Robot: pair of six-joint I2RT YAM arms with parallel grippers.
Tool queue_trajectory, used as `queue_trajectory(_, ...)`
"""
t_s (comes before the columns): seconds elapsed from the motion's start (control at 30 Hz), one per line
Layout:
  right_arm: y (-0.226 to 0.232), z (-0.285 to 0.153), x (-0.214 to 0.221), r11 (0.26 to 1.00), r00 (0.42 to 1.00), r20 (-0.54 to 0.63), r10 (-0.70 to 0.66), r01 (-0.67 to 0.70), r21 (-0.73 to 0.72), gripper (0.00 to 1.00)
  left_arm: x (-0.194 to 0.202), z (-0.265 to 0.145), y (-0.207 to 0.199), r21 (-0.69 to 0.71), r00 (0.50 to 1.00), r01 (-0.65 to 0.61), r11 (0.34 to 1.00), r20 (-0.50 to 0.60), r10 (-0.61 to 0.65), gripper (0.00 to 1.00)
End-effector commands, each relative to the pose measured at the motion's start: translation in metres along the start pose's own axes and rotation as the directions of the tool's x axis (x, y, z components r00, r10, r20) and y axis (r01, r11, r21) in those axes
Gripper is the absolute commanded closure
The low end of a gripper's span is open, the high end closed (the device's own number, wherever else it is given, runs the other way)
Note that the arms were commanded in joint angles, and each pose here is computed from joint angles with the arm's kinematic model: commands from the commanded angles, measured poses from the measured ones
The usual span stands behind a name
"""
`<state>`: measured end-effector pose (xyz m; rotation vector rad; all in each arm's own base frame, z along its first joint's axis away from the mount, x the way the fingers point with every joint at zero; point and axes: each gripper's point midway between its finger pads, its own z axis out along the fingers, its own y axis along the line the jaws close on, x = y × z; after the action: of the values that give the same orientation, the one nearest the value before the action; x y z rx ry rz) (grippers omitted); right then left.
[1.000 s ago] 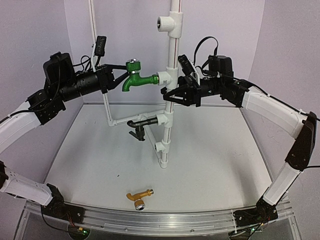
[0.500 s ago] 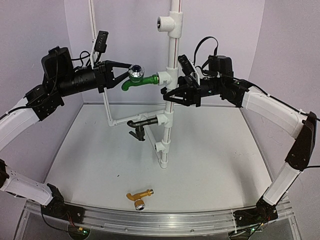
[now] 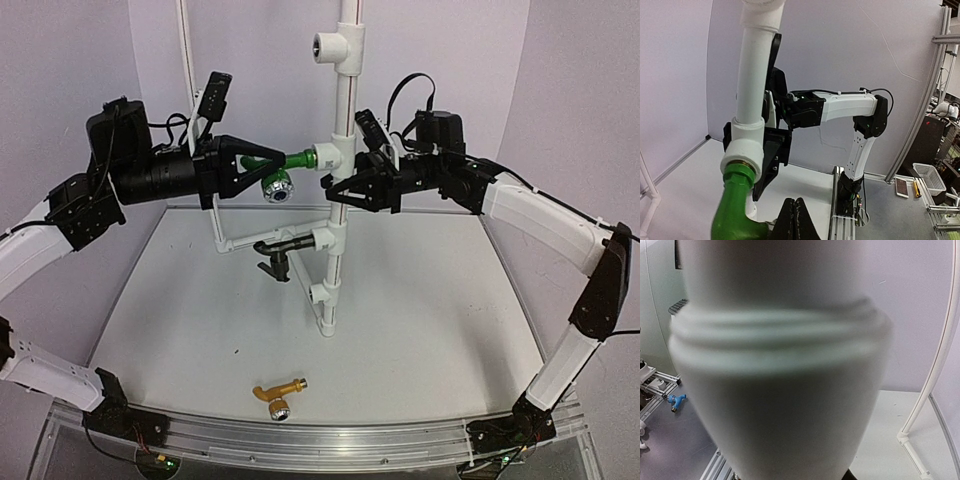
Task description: Install the water faucets
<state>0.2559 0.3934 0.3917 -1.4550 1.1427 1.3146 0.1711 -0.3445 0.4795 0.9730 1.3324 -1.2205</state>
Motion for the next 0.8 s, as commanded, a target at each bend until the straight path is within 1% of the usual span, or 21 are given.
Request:
queue_trajectory(0.0, -0.005, 0.006, 0.036, 0.946, 0.943, -0.078, 0.323, -0.322, 0.025, 1.0, 0.02, -0.005, -0.009, 0.004, 0.999, 0.01, 1.0, -0.046, -0.01, 1.0)
queue_trajectory(0.13, -0.006, 0.006, 0.039, 0.945, 0.942, -0.082, 0.326, -0.325, 0.029, 1.0, 0.03, -0.006, -0.01, -0.002, 0.998, 0.023, 1.0, -0.063, -0.024, 1.0)
queue_trajectory(0.3, -0.006, 0.006, 0.037, 0.946, 0.943, -0.08, 0.325, -0.324, 0.024, 1.0, 0.033, -0.009, -0.007, -0.026, 0.998, 0.03, 0.999, -0.056, -0.032, 1.0)
queue_trajectory(0.4, -0.006, 0.006, 0.034, 0.948, 0.945, -0.076, 0.319, -0.318, 0.022, 1.0, 0.041, -0.011, 0.001, -0.072, 0.998, 0.031, 0.997, -0.058, -0.035, 1.0)
queue_trajectory(0.57, -0.004, 0.005, 0.033, 0.948, 0.945, -0.076, 0.318, -0.318, 0.02, 1.0, 0.057, -0.011, 0.029, -0.211, 0.997, 0.025, 0.977, -0.066, -0.04, 1.0)
queue_trajectory(0.63, -0.003, 0.005, 0.033, 0.947, 0.944, -0.076, 0.321, -0.32, 0.016, 1.0, 0.053, -0.011, 0.039, -0.258, 0.998, 0.022, 0.966, -0.047, -0.035, 1.0)
queue_trajectory(0.77, -0.002, 0.006, 0.036, 0.945, 0.942, -0.079, 0.327, -0.328, 0.005, 1.0, 0.046, -0.011, 0.052, -0.305, 0.999, 0.036, 0.952, -0.009, -0.04, 1.0)
